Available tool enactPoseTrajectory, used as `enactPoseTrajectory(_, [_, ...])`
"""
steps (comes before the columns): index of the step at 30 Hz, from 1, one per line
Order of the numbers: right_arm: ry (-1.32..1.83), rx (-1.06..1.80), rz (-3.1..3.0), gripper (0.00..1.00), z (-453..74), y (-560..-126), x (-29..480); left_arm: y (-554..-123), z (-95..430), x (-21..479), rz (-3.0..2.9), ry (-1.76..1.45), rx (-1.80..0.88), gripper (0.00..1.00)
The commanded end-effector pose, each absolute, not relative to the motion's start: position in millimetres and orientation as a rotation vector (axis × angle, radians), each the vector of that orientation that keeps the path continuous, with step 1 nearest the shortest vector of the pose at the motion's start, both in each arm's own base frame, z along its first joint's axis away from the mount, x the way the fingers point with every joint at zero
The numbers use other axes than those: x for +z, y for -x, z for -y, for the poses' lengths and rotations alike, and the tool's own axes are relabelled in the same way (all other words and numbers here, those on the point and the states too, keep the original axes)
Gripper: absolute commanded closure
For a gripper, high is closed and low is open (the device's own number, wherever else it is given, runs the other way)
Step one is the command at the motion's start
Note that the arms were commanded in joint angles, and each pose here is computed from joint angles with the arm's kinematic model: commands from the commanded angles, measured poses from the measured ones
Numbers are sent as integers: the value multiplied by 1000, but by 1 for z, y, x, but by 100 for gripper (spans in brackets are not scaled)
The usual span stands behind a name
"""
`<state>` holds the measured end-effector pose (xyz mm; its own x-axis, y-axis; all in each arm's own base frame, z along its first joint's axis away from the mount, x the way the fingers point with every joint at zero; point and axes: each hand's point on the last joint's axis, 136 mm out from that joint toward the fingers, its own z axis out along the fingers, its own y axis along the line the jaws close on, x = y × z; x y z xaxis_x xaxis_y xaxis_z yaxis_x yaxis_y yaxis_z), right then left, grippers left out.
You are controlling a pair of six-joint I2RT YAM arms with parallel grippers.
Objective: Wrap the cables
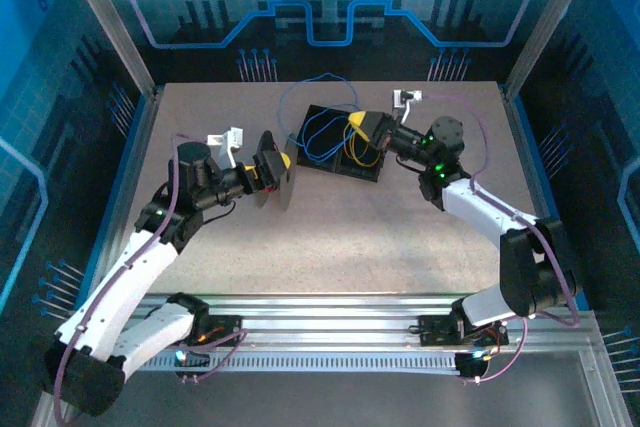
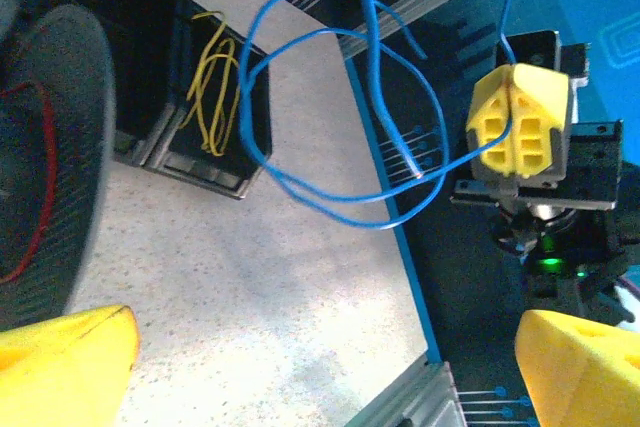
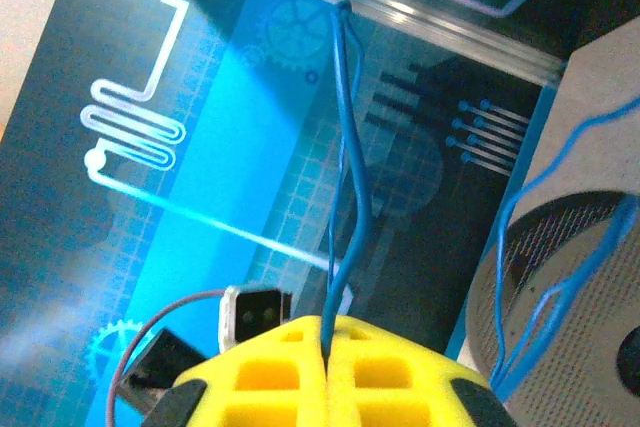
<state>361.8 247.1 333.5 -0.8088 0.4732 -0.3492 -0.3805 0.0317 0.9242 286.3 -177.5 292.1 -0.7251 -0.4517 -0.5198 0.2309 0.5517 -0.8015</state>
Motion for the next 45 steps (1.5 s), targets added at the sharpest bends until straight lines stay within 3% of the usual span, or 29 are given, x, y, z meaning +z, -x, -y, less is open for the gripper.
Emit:
enactPoseTrajectory(1, [-35,1900,-1657,100,-254,-344,347,-291,190,305,-2005,164,-1343,8])
enactPoseTrajectory(8, [-8,1902,-1680,100,-264,-329,345,-307,198,307,-1965,201,-1425,25])
enactPoseTrajectory(13, [6,1904,-1681,100,-266,-320,348,-318,202,303,-1966,223,-1451,49])
enactPoseTrajectory(17, [-5,1872,-1696,100,-261,-317,349,-317,202,299,-1975,221,-1442,82])
enactPoseTrajectory(21, [-10,1814,-1725,100,-252,-315,347,-314,194,288,-2026,237,-1357,100])
enactPoseTrajectory(33, [1,1472,-2018,100,-188,-318,309,-279,171,265,-2342,7,-1002,100])
enactPoseTrajectory(37, [25,1495,-2000,100,-189,-314,316,-280,169,265,-2381,-21,-959,98])
enactPoseTrajectory(40, [28,1630,-1892,100,-207,-315,335,-288,173,274,-2327,-1,-993,75])
enactPoseTrajectory(41, [0,1675,-1875,100,-213,-315,332,-291,174,275,-2314,12,-1005,61])
enactPoseTrajectory(42, [-14,1711,-1849,100,-221,-316,334,-293,175,276,-2302,21,-1016,53])
enactPoseTrajectory(44, [-52,1767,-1819,100,-235,-318,336,-296,177,277,-2284,38,-1039,47])
enactPoseTrajectory(45, [-68,1787,-1810,100,-242,-319,335,-298,177,276,-2277,50,-1041,36])
